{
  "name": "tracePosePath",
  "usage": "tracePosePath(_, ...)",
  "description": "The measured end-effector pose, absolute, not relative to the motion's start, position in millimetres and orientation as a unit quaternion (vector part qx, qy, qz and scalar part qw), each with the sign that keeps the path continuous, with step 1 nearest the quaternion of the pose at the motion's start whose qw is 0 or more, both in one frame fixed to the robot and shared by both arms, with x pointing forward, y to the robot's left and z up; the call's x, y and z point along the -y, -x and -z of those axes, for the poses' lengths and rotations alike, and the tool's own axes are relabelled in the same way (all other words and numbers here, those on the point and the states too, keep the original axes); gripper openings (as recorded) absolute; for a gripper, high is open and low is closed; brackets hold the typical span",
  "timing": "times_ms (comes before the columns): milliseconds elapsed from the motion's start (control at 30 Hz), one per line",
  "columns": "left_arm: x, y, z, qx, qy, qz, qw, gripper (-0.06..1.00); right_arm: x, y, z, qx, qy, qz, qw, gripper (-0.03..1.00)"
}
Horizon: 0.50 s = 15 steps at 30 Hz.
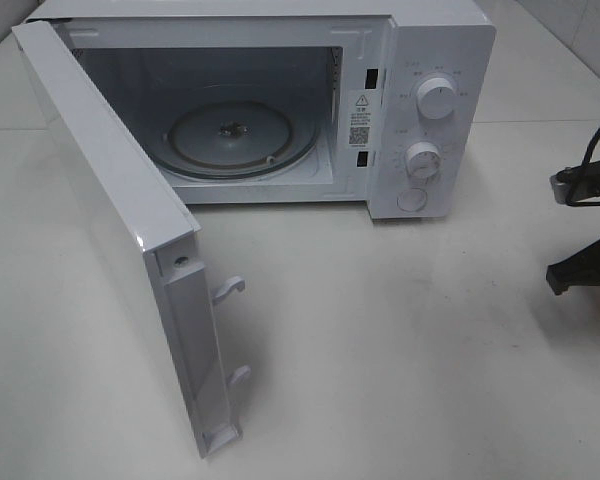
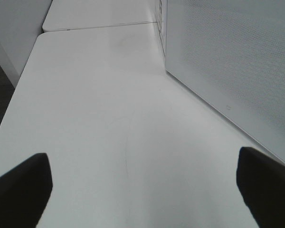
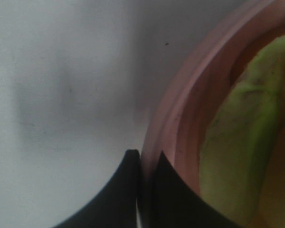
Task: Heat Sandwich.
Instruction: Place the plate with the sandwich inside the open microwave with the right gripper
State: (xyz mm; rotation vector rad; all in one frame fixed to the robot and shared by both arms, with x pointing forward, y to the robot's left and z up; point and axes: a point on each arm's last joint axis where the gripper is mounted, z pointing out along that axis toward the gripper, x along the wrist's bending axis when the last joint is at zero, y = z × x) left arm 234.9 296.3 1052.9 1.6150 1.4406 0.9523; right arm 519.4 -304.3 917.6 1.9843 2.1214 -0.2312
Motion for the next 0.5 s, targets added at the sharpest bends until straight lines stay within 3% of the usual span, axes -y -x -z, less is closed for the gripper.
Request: tracePosePath(500, -296, -235, -1053, -0.564, -0.632, -0.373, 0.379, 0.99, 283, -507, -937, -0.742, -0.652, 0.1, 0.124, 0.04)
